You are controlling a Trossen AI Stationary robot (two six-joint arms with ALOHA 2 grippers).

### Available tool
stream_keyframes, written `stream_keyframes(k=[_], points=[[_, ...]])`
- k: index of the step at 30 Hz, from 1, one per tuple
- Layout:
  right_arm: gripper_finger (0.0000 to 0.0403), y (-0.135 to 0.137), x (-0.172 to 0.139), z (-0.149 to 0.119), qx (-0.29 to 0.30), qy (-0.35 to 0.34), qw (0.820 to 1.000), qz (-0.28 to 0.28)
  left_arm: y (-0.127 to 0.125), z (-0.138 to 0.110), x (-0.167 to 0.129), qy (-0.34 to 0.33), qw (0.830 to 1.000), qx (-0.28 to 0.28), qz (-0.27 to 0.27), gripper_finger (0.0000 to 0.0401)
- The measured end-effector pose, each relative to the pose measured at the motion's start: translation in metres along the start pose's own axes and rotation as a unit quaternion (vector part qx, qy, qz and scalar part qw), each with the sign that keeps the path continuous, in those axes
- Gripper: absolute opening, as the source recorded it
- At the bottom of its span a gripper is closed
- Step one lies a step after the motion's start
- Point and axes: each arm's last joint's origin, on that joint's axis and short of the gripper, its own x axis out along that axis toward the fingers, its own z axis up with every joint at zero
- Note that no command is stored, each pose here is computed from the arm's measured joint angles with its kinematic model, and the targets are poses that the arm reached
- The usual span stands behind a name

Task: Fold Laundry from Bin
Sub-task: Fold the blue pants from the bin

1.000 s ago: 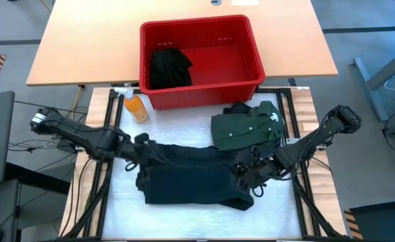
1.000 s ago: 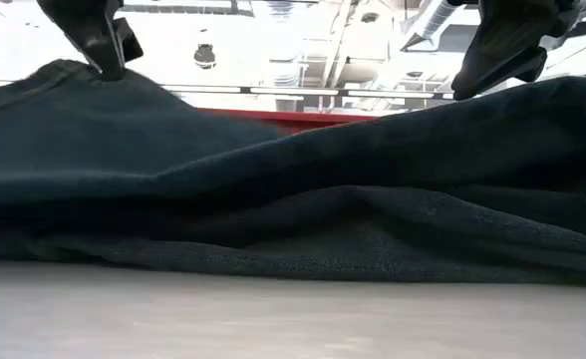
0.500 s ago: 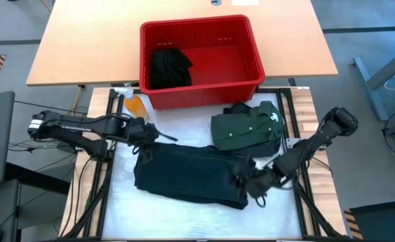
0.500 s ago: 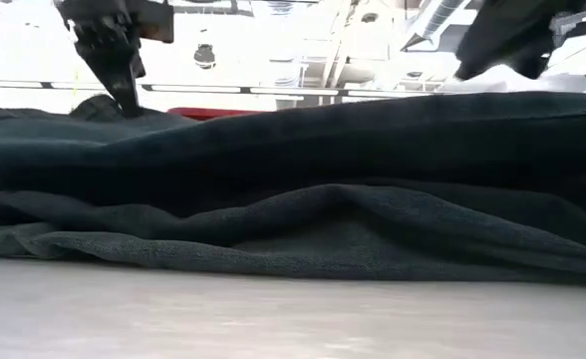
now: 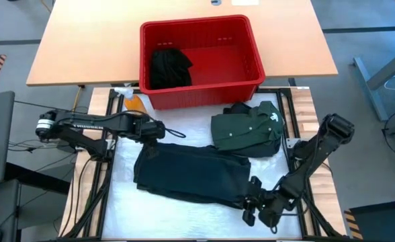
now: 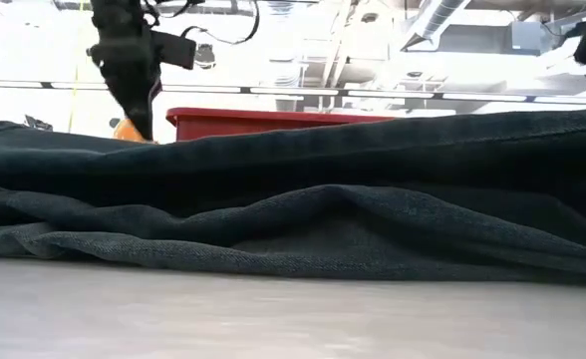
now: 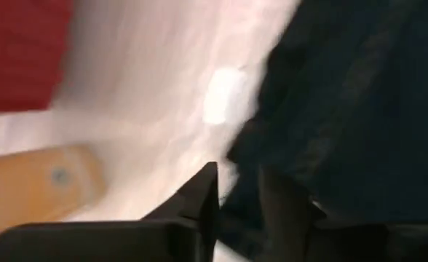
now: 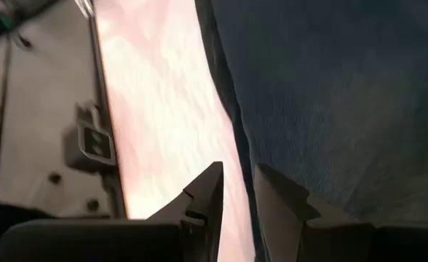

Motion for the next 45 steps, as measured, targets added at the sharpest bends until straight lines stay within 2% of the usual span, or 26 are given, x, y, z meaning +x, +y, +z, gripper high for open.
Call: stream_keyframes(k=[2, 5, 8, 12, 14, 16, 19, 22, 27, 33, 36, 42, 45], points=[[0.0107, 0.001, -0.008, 0.003, 0.015, -0.014, 1.0, 0.007, -0.008, 0.003, -0.01, -0.024, 0.998, 0.003, -0.063, 0.0106], [0.0107, 0.0, -0.015, 0.001, 0.027, -0.009, 1.0, 0.005, -0.03, 0.003, -0.026, -0.072, 0.98, 0.03, -0.181, 0.0121], [0.0107, -0.001, -0.019, -0.007, 0.043, 0.002, 0.999, -0.003, -0.063, -0.012, -0.036, -0.078, 0.964, 0.099, -0.233, 0.0125], [0.0107, -0.006, -0.024, -0.015, 0.056, 0.008, 0.998, -0.033, -0.106, -0.038, -0.033, -0.106, 0.956, 0.184, -0.201, 0.0126], [0.0107, -0.009, -0.027, -0.018, 0.056, -0.008, 0.997, -0.048, -0.122, -0.045, -0.028, -0.143, 0.955, 0.198, -0.17, 0.0126], [0.0107, -0.013, -0.029, -0.021, 0.051, -0.011, 0.996, -0.066, -0.131, -0.049, -0.021, -0.152, 0.96, 0.194, -0.136, 0.0126], [0.0107, -0.02, -0.03, -0.021, 0.051, -0.008, 0.994, -0.096, -0.136, -0.055, -0.003, -0.101, 0.975, 0.175, -0.093, 0.0126], [0.0107, -0.025, -0.027, -0.025, 0.056, -0.007, 0.993, -0.108, -0.138, -0.063, 0.015, -0.035, 0.982, 0.177, -0.049, 0.0126], [0.0107, -0.023, -0.005, -0.038, 0.078, -0.003, 0.995, -0.065, -0.135, -0.074, 0.036, 0.053, 0.982, 0.18, 0.018, 0.0126], [0.0107, -0.009, 0.036, -0.053, 0.072, 0.034, 0.997, -0.002, -0.136, -0.074, 0.042, 0.076, 0.981, 0.177, 0.016, 0.0126], [0.0107, -0.005, 0.045, -0.055, 0.074, 0.049, 0.996, 0.02, -0.134, -0.072, 0.044, 0.09, 0.982, 0.164, 0.006, 0.0126], [0.0107, -0.006, 0.037, -0.053, 0.076, 0.056, 0.995, 0.017, -0.13, -0.072, 0.044, 0.118, 0.978, 0.169, 0.001, 0.0126], [0.0107, -0.011, 0.016, -0.045, 0.113, 0.002, 0.994, -0.012, -0.129, -0.074, 0.044, 0.131, 0.976, 0.173, -0.002, 0.0126]])
